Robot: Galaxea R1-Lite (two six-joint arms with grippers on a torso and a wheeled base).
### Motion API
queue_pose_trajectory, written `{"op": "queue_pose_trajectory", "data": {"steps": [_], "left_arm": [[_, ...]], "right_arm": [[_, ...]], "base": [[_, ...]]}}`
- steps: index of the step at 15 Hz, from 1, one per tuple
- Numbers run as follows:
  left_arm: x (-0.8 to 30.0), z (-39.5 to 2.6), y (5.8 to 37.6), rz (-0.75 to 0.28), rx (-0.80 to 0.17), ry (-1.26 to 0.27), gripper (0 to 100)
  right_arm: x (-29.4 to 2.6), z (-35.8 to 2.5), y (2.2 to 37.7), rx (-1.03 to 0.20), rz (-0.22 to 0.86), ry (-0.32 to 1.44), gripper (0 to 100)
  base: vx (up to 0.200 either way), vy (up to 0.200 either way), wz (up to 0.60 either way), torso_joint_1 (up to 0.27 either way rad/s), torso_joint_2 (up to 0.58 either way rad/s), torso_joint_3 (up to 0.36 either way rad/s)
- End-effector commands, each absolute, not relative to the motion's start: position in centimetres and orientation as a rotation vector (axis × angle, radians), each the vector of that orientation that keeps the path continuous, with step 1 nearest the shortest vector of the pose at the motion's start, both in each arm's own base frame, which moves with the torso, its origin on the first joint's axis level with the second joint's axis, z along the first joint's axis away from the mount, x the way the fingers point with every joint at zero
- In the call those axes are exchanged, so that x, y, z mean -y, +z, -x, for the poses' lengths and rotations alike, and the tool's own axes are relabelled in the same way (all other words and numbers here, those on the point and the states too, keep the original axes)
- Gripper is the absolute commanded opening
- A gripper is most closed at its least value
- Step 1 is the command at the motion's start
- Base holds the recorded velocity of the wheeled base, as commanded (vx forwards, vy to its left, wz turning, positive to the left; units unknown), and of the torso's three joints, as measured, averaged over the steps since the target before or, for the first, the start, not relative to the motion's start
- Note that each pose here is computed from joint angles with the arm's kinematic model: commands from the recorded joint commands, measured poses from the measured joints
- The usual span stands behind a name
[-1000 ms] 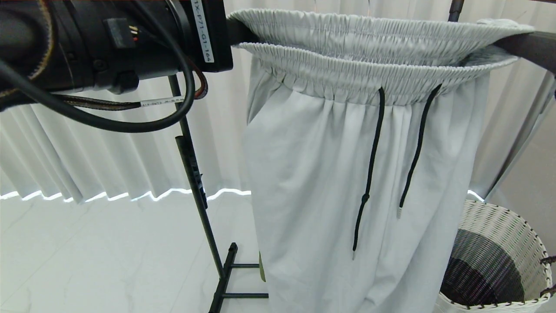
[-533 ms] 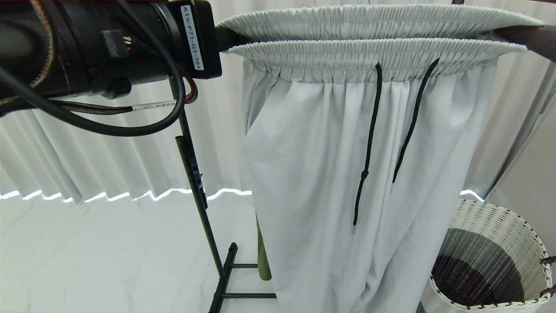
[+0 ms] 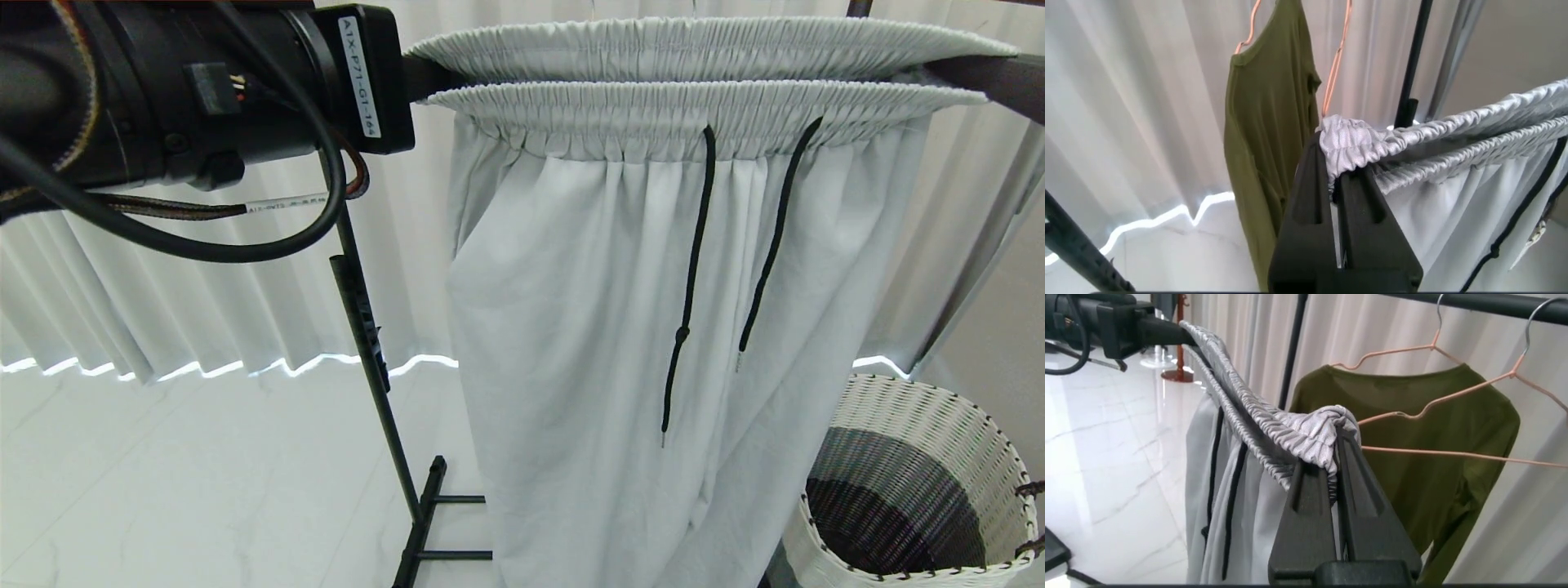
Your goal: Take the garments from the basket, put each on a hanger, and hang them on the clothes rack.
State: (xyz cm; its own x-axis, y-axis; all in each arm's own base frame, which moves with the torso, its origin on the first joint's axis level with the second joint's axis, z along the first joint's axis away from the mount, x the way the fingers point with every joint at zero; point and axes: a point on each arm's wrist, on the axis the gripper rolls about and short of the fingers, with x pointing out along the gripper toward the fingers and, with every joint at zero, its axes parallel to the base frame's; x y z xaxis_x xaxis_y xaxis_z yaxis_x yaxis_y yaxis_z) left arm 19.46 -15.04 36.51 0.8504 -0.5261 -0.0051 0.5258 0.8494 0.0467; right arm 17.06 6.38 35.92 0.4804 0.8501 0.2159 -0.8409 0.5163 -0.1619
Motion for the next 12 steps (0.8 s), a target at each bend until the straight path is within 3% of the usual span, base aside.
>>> {"op": "queue_pose_trajectory", "data": {"steps": [1, 4, 5, 12], "left_arm": [[15.04, -19.45, 36.48, -0.047, 0.007, -0.554, 0], [15.02, -19.42, 36.49, -0.047, 0.008, -0.554, 0], [15.02, -19.42, 36.49, -0.047, 0.008, -0.554, 0], [14.29, -19.10, 36.22, -0.050, 0.003, -0.537, 0]], "right_arm": [[-6.41, -17.14, 35.83, 0.278, 0.034, 1.032, 0], [-6.39, -16.96, 35.66, 0.235, 0.025, 1.033, 0], [-6.34, -16.78, 35.64, 0.228, 0.024, 1.033, 100], [-6.25, -16.82, 35.28, 0.227, 0.039, 1.021, 100]], "base": [[0.000, 0.000, 0.00, 0.000, 0.00, 0.000], [0.000, 0.000, 0.00, 0.000, 0.00, 0.000], [0.000, 0.000, 0.00, 0.000, 0.00, 0.000], [0.000, 0.000, 0.00, 0.000, 0.00, 0.000]]}}
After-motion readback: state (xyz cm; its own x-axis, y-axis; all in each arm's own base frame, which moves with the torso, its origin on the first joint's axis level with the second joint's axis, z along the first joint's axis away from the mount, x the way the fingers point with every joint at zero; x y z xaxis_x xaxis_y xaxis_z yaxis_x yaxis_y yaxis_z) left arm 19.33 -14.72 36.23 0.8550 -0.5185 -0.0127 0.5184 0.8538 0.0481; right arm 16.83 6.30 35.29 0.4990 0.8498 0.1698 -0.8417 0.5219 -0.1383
